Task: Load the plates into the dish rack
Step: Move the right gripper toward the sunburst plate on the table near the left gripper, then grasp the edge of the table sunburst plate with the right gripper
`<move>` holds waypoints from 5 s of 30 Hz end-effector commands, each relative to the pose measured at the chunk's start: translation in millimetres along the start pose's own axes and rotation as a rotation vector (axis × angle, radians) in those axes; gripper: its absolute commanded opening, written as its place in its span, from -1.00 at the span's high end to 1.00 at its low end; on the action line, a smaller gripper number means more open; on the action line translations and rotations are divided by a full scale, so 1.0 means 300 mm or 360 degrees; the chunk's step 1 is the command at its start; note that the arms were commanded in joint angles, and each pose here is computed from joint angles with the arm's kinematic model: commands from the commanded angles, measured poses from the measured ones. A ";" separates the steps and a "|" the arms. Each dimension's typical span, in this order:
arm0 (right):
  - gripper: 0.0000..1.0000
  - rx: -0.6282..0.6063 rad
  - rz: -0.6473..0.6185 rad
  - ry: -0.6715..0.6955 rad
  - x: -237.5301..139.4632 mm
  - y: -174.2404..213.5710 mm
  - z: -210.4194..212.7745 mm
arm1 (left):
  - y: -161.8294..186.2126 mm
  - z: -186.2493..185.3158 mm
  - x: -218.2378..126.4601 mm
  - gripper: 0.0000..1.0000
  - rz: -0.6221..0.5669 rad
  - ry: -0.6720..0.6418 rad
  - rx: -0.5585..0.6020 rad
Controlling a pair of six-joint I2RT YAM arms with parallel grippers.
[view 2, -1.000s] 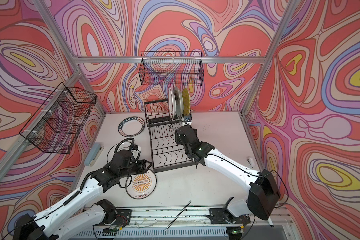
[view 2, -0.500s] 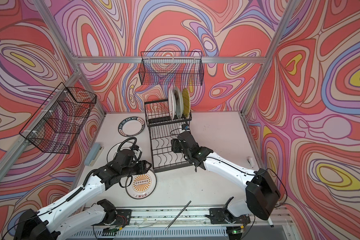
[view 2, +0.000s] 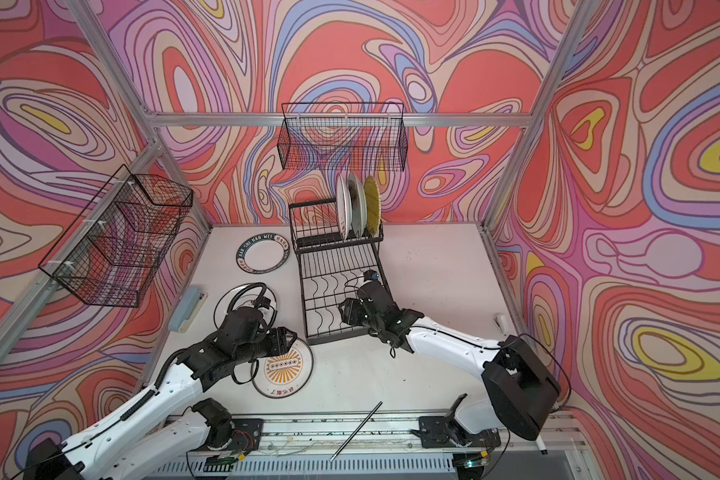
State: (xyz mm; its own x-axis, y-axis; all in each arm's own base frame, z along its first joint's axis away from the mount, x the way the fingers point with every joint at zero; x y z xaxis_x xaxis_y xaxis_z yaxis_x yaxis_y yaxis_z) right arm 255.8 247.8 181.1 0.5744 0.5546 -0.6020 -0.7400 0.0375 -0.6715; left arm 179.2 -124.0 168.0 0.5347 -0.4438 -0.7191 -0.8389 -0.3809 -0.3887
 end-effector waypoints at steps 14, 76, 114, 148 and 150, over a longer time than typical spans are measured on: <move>-0.20 0.0034 0.0051 -0.0235 -0.013 0.078 0.108 | 0.057 0.092 -0.007 -0.03 -0.0018 -0.0098 -0.0042; 0.09 0.0499 0.0346 -0.0234 0.193 0.539 0.218 | 0.002 0.054 -0.051 -0.04 -0.0175 -0.0067 0.0004; 0.15 0.0695 0.0264 -0.0174 0.209 0.634 0.239 | 0.030 0.072 -0.090 -0.05 -0.0127 -0.0075 -0.0009; 0.88 0.0715 0.0269 -0.0204 0.225 0.662 0.221 | 0.037 0.080 -0.111 -0.05 -0.0131 -0.0079 -0.0027; 0.91 0.0710 0.0265 -0.0214 0.224 0.660 0.223 | 0.038 0.081 -0.110 -0.05 -0.0130 -0.0080 -0.0027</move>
State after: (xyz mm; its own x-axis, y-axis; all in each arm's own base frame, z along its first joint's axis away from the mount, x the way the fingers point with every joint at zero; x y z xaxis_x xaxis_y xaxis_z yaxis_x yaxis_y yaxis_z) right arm 129.9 360.2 59.8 0.4301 0.7348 -0.5245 -0.9015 0.3191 -0.2922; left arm 151.1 -95.9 166.2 0.5913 -0.3778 -0.7125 -0.7951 -0.4205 -0.4370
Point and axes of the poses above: each gripper's point midway between its finger pads, its own x axis out along the fingers, its own z axis along the line the jaws close on, y = z × x, the point moved 7 cm from there along -x, back along the fingers, and after that the axes turned 12 degrees about -x, right-handed, at the moved point
